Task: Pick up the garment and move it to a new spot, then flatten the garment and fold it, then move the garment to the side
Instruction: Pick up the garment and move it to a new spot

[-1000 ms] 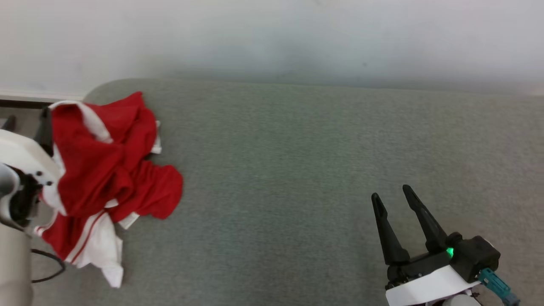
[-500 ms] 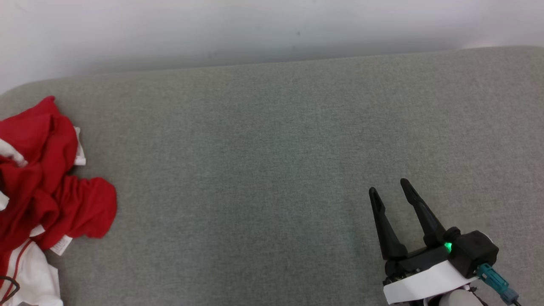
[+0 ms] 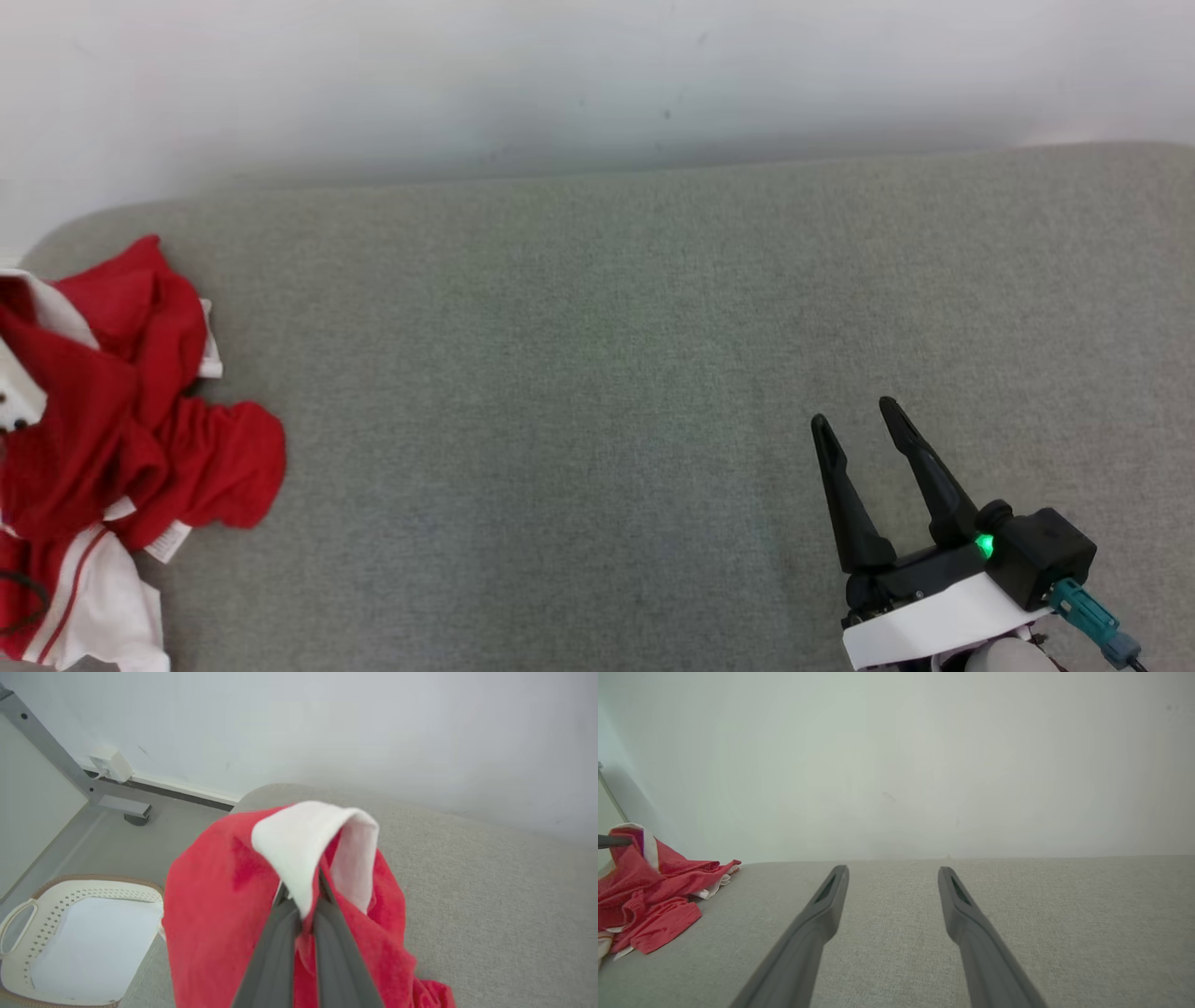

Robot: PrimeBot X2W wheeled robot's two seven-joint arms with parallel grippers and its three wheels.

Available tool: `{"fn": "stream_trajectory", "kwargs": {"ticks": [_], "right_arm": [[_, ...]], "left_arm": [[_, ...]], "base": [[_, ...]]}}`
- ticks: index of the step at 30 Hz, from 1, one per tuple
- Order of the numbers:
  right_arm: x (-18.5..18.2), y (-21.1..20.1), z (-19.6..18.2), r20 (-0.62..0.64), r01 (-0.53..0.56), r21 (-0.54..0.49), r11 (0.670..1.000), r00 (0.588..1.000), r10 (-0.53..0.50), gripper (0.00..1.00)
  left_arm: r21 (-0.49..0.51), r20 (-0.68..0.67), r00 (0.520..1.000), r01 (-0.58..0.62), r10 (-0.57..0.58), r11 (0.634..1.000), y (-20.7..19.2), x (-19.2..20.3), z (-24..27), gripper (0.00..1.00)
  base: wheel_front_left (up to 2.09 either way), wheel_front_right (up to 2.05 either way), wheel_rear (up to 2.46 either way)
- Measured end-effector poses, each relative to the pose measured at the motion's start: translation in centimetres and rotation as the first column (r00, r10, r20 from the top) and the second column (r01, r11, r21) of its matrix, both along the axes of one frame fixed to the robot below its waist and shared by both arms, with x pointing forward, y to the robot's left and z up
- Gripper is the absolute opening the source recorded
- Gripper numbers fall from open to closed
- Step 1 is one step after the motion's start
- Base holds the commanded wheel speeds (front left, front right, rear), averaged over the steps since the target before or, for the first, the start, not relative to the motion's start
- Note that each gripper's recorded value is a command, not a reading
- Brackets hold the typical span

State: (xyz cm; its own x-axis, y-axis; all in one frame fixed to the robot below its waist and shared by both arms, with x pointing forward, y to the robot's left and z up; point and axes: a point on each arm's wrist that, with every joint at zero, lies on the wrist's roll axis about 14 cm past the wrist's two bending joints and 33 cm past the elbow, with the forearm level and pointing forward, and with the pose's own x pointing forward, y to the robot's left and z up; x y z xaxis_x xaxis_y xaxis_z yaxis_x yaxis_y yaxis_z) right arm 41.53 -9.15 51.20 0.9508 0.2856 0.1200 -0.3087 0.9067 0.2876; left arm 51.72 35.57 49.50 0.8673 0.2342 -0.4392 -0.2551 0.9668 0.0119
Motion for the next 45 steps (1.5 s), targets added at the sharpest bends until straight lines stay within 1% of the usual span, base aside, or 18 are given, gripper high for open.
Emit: {"fn": "stream_trajectory", "kwargs": {"ticks": [4,7,9,12,15,22,25,29,31,32,34,37,40,43,45], "right_arm": [[-0.5,0.3,1.3,0.031,-0.008,0.016,1.000,0.999,0.008,1.00],[-1.1,0.7,2.0,0.049,-0.018,0.023,1.000,0.999,0.017,1.00],[-1.4,0.8,2.7,0.066,-0.023,0.024,0.999,0.998,0.021,1.00],[-1.9,0.8,3.4,0.086,-0.023,0.026,0.999,0.996,0.020,1.00],[-2.2,0.3,4.0,0.103,-0.008,0.027,1.000,0.995,0.005,1.00],[-3.2,-2.4,5.3,0.143,0.069,0.029,0.997,0.987,-0.072,1.00],[-3.8,-3.8,5.7,0.155,0.112,0.030,0.993,0.981,-0.115,1.00],[-4.7,-5.9,5.9,0.159,0.173,0.031,0.984,0.971,-0.176,1.00],[-5.1,-6.9,5.9,0.159,0.205,0.030,0.978,0.965,-0.207,1.00],[-5.2,-7.4,5.9,0.158,0.220,0.030,0.975,0.962,-0.222,1.00],[-5.6,-8.4,5.8,0.155,0.249,0.029,0.968,0.956,-0.251,1.00],[-6.0,-9.6,5.4,0.144,0.286,0.025,0.958,0.947,-0.287,1.00],[-6.2,-10.3,4.8,0.126,0.308,0.018,0.951,0.943,-0.308,1.00],[-6.4,-10.5,4.3,0.109,0.316,0.012,0.949,0.943,-0.316,1.00],[-6.3,-10.4,3.8,0.096,0.312,0.006,0.950,0.946,-0.311,1.00]], "left_arm": [[0.056,0.112,0.991,0.061,-0.067,0.997,-1.4,0.9,4.7,0.00],[0.104,0.191,0.973,0.113,-0.131,0.988,-3.1,1.3,8.4,0.00],[0.151,0.242,0.951,0.157,-0.191,0.976,-4.8,1.6,10.9,0.00],[0.220,0.308,0.904,0.235,-0.296,0.947,-8.1,1.8,14.2,0.00],[0.259,0.370,0.842,0.313,-0.393,0.914,-11.7,1.9,17.3,0.00],[0.270,0.460,0.688,0.494,-0.562,0.826,-20.2,0.6,20.9,0.00],[0.276,0.510,0.603,0.561,-0.614,0.781,-23.9,-0.3,22.8,0.00],[0.248,0.579,0.482,0.663,-0.657,0.706,-29.4,-2.0,24.5,0.00],[0.242,0.591,0.440,0.703,-0.676,0.669,-31.7,-2.7,24.6,0.00],[0.226,0.592,0.427,0.727,-0.684,0.649,-32.8,-3.0,24.2,0.00],[0.190,0.581,0.414,0.768,-0.700,0.612,-34.9,-3.4,22.6,0.00],[0.104,0.553,0.427,0.816,-0.716,0.568,-37.2,-3.9,18.9,0.00],[0.024,0.497,0.462,0.839,-0.734,0.544,-38.9,-4.3,13.8,0.00],[-0.067,0.433,0.493,0.852,-0.754,0.519,-40.8,-5.7,8.2,0.00],[-0.079,0.382,0.503,0.853,-0.775,0.515,-41.4,-6.6,4.9,0.00]], "base": [[0.00,0.00,0.00],[0.00,0.00,0.00],[0.00,0.00,0.00],[0.00,0.00,0.00],[0.00,0.00,0.00],[0.00,0.00,0.00],[0.00,0.00,0.00],[0.00,0.00,0.00],[0.00,0.00,0.00],[0.00,0.00,0.00],[0.00,0.00,0.00],[0.00,0.00,0.00],[0.00,0.00,0.00],[0.00,0.00,0.00],[0.00,0.00,0.00]]}}
